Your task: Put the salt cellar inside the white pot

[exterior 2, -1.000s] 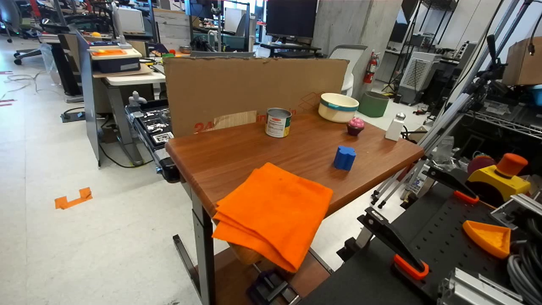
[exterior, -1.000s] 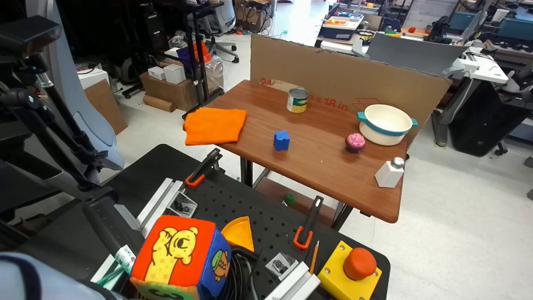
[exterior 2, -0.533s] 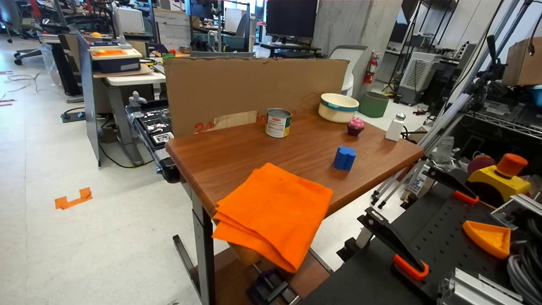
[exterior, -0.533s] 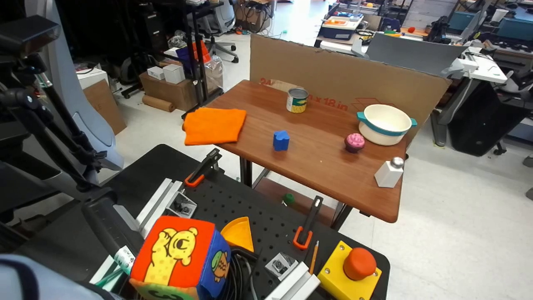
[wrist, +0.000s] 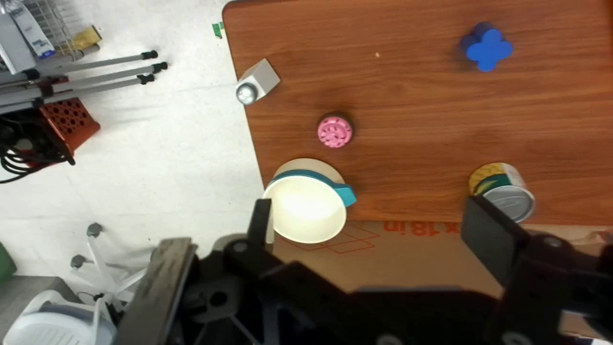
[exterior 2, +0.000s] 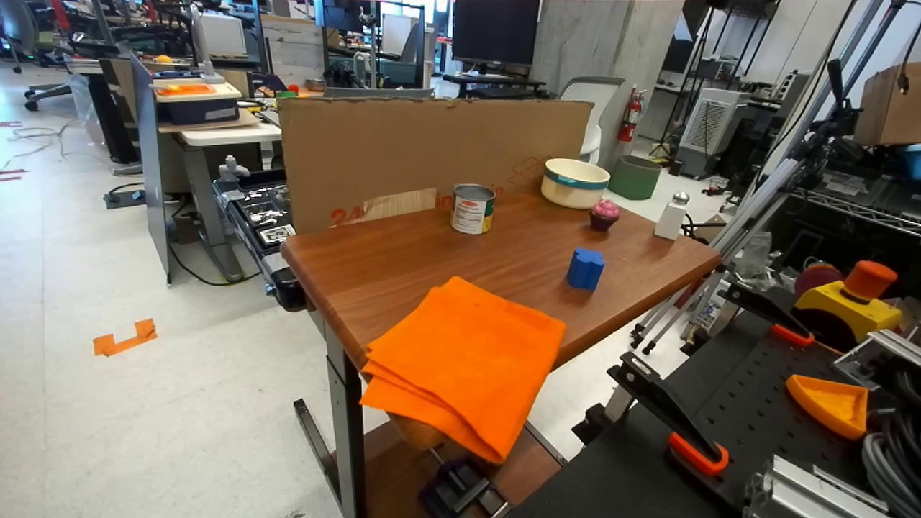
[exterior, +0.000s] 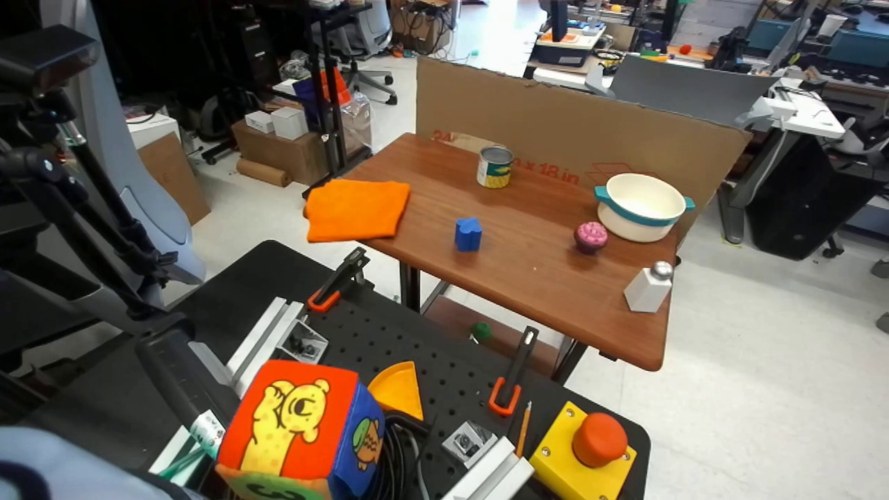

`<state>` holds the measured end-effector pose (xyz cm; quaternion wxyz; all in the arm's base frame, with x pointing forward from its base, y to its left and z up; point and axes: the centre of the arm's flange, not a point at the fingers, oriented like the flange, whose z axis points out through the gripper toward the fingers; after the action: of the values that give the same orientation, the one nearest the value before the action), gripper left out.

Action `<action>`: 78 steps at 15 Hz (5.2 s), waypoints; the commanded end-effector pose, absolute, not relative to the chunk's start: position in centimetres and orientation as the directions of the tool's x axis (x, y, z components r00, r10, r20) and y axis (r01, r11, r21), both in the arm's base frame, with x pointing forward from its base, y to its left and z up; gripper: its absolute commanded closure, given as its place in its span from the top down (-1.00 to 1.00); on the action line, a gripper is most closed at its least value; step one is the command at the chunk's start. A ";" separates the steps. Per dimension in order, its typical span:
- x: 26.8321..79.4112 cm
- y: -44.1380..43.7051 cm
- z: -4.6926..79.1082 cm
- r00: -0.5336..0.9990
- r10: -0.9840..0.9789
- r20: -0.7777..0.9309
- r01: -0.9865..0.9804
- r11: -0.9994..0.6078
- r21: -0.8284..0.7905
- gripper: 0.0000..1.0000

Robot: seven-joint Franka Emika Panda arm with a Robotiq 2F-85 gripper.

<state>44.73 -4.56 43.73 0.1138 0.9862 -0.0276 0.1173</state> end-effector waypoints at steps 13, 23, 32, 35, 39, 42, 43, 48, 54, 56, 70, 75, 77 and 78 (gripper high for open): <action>49.3 -16.9 32.9 0.966 -0.201 0.162 -0.211 -0.977 0.044 1.00; 52.1 -22.3 25.1 0.975 -0.222 0.022 -0.223 -0.973 0.056 1.00; 56.4 -23.3 21.0 0.973 -0.192 -0.131 -0.182 -0.980 0.084 1.00; 56.8 -22.4 19.5 0.970 -0.171 -0.173 -0.155 -0.983 0.103 1.00; 57.2 -21.9 17.5 0.961 -0.140 -0.237 -0.112 -0.985 0.130 0.50; 57.2 -21.3 16.2 0.947 -0.107 -0.303 -0.064 -0.987 0.148 0.16; 57.1 -21.2 15.9 0.941 -0.097 -0.325 -0.050 -0.987 0.150 0.01; 57.4 -20.7 17.0 0.939 -0.095 -0.331 -0.047 -0.988 0.149 -0.72; 59.2 -17.8 28.4 0.991 -0.079 -0.110 -0.071 -0.994 0.078 -0.72; 60.4 -16.7 31.6 0.996 -0.079 -0.052 -0.075 -0.995 0.067 -0.72; 71.4 -17.8 29.1 0.995 -0.070 -0.074 -0.062 -0.993 0.105 -0.72; 74.2 -17.6 24.8 0.982 -0.073 -0.173 -0.056 -0.993 0.104 -0.72; 75.3 -17.5 23.5 0.976 -0.081 -0.202 -0.061 -0.993 0.104 -0.72; 75.6 -17.4 22.8 0.972 -0.083 -0.221 -0.062 -0.993 0.100 -0.72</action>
<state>71.48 -17.10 23.81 0.0505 0.9940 -0.0300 -0.0919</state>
